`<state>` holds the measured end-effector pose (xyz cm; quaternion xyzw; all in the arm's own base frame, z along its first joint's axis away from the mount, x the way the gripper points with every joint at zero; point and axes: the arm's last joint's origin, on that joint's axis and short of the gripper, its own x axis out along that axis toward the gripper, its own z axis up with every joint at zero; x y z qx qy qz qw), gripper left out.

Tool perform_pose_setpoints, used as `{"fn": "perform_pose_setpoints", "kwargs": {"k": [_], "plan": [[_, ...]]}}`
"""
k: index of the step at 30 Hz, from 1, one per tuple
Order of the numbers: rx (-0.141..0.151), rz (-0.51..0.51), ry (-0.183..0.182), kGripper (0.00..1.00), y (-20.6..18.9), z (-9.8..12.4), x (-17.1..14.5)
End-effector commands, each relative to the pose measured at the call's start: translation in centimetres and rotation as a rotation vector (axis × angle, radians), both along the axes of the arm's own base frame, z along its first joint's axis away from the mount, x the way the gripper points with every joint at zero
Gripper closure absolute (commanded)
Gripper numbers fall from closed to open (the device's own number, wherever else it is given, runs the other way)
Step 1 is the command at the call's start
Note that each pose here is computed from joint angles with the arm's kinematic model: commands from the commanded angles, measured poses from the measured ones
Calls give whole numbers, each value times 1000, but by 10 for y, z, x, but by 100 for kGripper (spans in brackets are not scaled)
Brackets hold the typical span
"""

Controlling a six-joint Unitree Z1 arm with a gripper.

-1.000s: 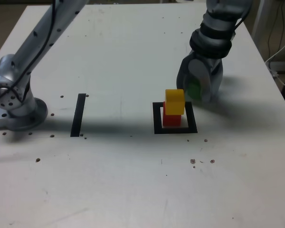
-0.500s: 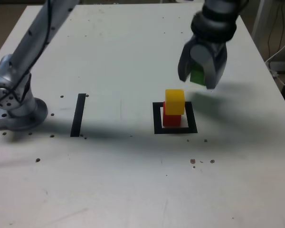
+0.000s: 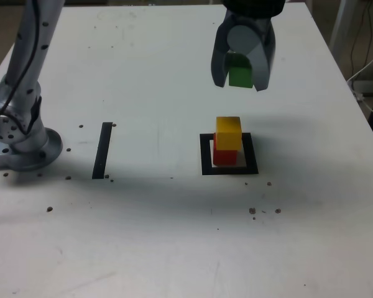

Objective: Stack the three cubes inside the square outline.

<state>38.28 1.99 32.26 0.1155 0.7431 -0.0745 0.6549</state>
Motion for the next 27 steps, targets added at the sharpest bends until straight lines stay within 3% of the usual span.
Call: {"fn": "perform_pose_setpoints", "kwargs": {"k": [1,8,20,27], "plan": [[-9,34,19,78,-3,4,-10],[-66,133,66,78,-11,-2,-28],[-74,166,55,78,-38,1,-34],[-88,168,72,78,-43,-10,-26]]}}
